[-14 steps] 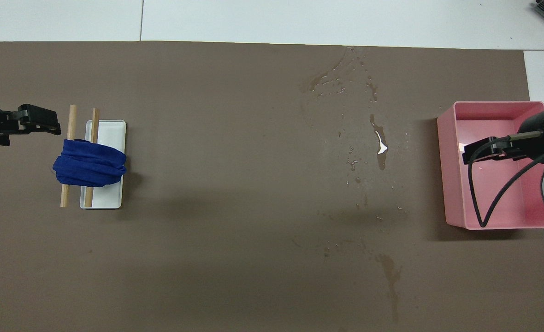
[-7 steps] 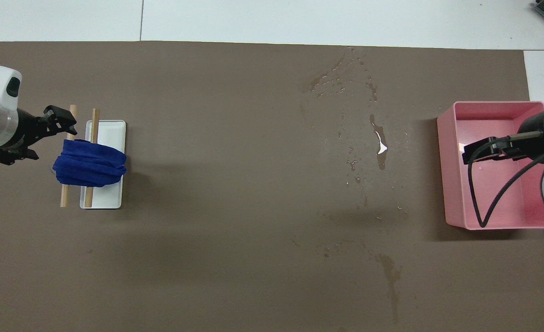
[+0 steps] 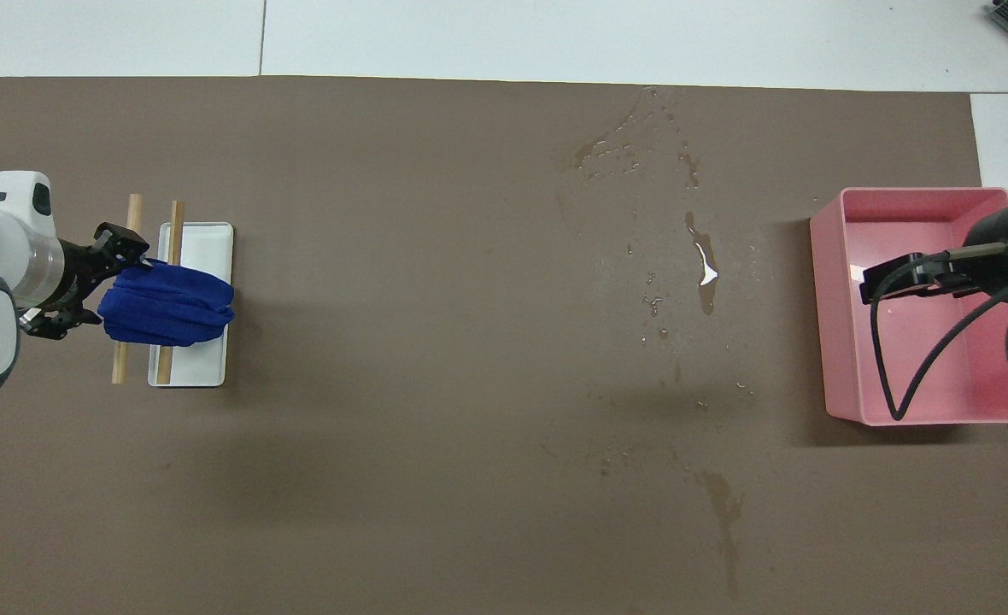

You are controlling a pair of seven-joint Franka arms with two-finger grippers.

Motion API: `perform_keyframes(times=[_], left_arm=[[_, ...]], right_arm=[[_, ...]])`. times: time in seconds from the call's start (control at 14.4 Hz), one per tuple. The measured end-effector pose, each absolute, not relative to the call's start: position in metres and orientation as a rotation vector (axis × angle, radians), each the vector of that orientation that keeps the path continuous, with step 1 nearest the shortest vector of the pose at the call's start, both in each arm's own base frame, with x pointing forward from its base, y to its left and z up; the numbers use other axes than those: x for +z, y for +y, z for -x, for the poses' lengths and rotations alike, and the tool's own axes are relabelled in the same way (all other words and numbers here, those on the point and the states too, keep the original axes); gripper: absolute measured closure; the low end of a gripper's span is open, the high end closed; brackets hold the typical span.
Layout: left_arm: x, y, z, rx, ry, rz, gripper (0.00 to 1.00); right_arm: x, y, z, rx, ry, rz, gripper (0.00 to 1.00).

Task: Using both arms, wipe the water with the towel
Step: 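Reach the left gripper to the blue cloth on the white tray, then grasp the blue cloth with the left gripper and lift it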

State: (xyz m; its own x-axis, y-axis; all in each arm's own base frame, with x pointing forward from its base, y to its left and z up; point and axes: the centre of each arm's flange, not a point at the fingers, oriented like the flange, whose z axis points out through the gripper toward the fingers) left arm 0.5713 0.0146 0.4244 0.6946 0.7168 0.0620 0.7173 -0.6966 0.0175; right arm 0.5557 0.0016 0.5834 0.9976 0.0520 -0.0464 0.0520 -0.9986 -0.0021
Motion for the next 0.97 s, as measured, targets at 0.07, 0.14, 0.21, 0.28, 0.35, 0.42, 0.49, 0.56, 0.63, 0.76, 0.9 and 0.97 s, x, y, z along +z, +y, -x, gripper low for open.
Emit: perform_keyframes(times=[0.07, 0.14, 0.21, 0.28, 0.35, 0.42, 0.49, 0.56, 0.63, 0.76, 0.9, 0.97], left_arm=[[0.425, 0.015, -0.571, -0.105, -1.223, 2.884, 0.12], [0.426, 0.015, -0.571, -0.108, -1.224, 2.885, 0.27], [0.427, 0.015, -0.571, -0.112, -1.224, 2.885, 0.42], [0.431, 0.015, -0.57, -0.121, -1.224, 2.887, 0.49], [0.434, 0.015, -0.57, -0.129, -1.225, 2.888, 0.55], [0.436, 0.016, -0.569, -0.135, -1.226, 2.887, 0.63], [0.438, 0.016, -0.569, -0.142, -1.227, 2.887, 0.74], [0.44, 0.017, -0.568, -0.146, -1.227, 2.887, 0.8], [0.44, 0.017, -0.568, -0.146, -1.226, 2.887, 0.81], [0.44, 0.016, -0.568, -0.146, -1.221, 2.888, 0.81], [0.443, 0.014, -0.569, -0.118, -1.217, 2.885, 0.81], [0.45, 0.01, -0.57, -0.084, -1.229, 2.891, 0.81]], right_arm=[[0.583, 0.002, -0.556, 0.073, -0.081, 3.139, 0.0], [0.583, 0.001, -0.556, 0.073, -0.081, 3.139, 0.0], [0.583, 0.001, -0.556, 0.073, -0.081, 3.139, 0.0], [0.583, 0.001, -0.556, 0.075, -0.081, 3.139, 0.0], [0.583, 0.002, -0.556, 0.075, -0.083, 3.139, 0.0], [0.583, 0.004, -0.555, 0.076, -0.089, 3.139, 0.0], [0.583, 0.006, -0.555, 0.075, -0.095, 3.139, 0.0], [0.583, 0.008, -0.555, 0.075, -0.1, 3.139, 0.0], [0.583, 0.009, -0.555, 0.077, -0.104, 3.138, 0.0], [0.583, 0.014, -0.554, 0.088, -0.14, 3.137, 0.0], [0.583, 0.017, -0.552, 0.096, -0.274, 3.126, 0.0], [0.583, 0.016, -0.552, 0.097, -0.317, 3.121, 0.0]])
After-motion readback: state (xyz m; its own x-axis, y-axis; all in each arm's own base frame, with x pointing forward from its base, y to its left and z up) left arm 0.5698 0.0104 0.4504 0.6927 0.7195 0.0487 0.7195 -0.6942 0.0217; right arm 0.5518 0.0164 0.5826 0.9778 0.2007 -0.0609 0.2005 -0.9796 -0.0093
